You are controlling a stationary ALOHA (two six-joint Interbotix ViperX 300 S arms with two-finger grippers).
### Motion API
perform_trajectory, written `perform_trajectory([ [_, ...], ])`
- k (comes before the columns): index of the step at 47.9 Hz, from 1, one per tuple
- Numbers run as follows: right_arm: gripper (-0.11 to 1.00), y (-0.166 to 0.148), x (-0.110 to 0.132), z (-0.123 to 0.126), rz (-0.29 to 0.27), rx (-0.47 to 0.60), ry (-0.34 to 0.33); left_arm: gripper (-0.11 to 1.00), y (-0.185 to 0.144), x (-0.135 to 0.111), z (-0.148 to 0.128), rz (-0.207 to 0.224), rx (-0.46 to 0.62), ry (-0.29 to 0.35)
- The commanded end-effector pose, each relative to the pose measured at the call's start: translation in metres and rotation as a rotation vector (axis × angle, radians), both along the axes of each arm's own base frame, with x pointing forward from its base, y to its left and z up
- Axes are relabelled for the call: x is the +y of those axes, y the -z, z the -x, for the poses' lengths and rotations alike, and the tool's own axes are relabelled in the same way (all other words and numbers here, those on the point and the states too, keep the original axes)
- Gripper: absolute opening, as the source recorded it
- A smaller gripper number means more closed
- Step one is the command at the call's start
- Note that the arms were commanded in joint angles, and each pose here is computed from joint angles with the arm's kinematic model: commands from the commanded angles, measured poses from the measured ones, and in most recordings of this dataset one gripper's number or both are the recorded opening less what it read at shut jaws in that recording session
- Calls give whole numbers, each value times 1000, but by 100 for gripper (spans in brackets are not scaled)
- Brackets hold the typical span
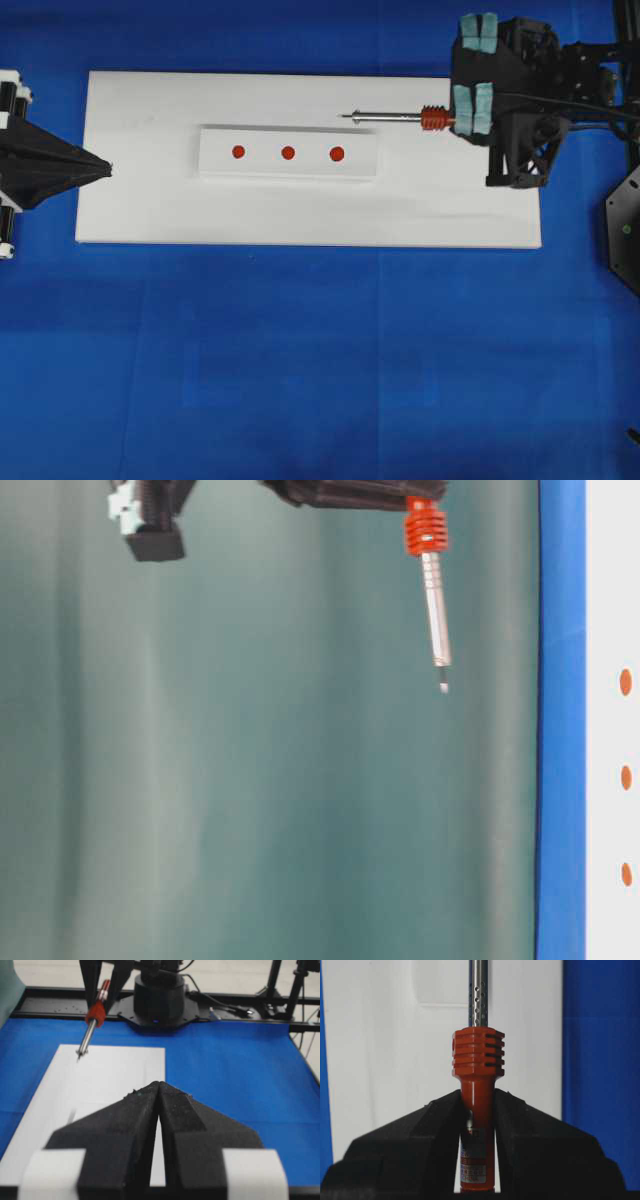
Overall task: Touch the tip of the soldering iron to the mark.
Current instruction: 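Lift the iron and carry it toward the front of the table, then lower the soldering iron flat onto the blue table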
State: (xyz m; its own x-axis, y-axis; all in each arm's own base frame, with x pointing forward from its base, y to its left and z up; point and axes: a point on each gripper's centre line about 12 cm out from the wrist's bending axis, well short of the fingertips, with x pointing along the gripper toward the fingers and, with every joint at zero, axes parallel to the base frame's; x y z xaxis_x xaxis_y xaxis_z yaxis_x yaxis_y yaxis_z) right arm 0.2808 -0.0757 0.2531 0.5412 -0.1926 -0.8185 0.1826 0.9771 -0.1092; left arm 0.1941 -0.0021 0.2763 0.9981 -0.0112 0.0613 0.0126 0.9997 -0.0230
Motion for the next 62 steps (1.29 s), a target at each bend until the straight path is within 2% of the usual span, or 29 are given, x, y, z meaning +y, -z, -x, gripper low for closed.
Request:
perform_trajectory([
  [1,6,-16,-2,-2,17,-38,0,0,-3,0,-1,0,-12,-2],
  [12,6,-15,-1,-2,9,-39,3,0,-3,1,-1,0,-12,-3],
  [17,6,-15,8,-2,-30,-50,9,0,-3,1,-1,0,-12,-3],
  [30,6,-18,71,0,-160,-100,-25,0,-3,1,-1,-1,-12,-3],
  [37,6,-18,105,1,-212,-111,-44,0,-3,0,-1,-1,-12,-2],
  [45,6,-15,140,-1,-228,-109,-48,0,-3,1,-1,-3,-12,-3],
  [50,6,-14,157,-2,-211,-108,-49,0,-3,1,-1,0,-12,-3],
  [62,6,-4,167,-15,-150,-87,-37,0,-4,1,-1,-1,-23,-3],
])
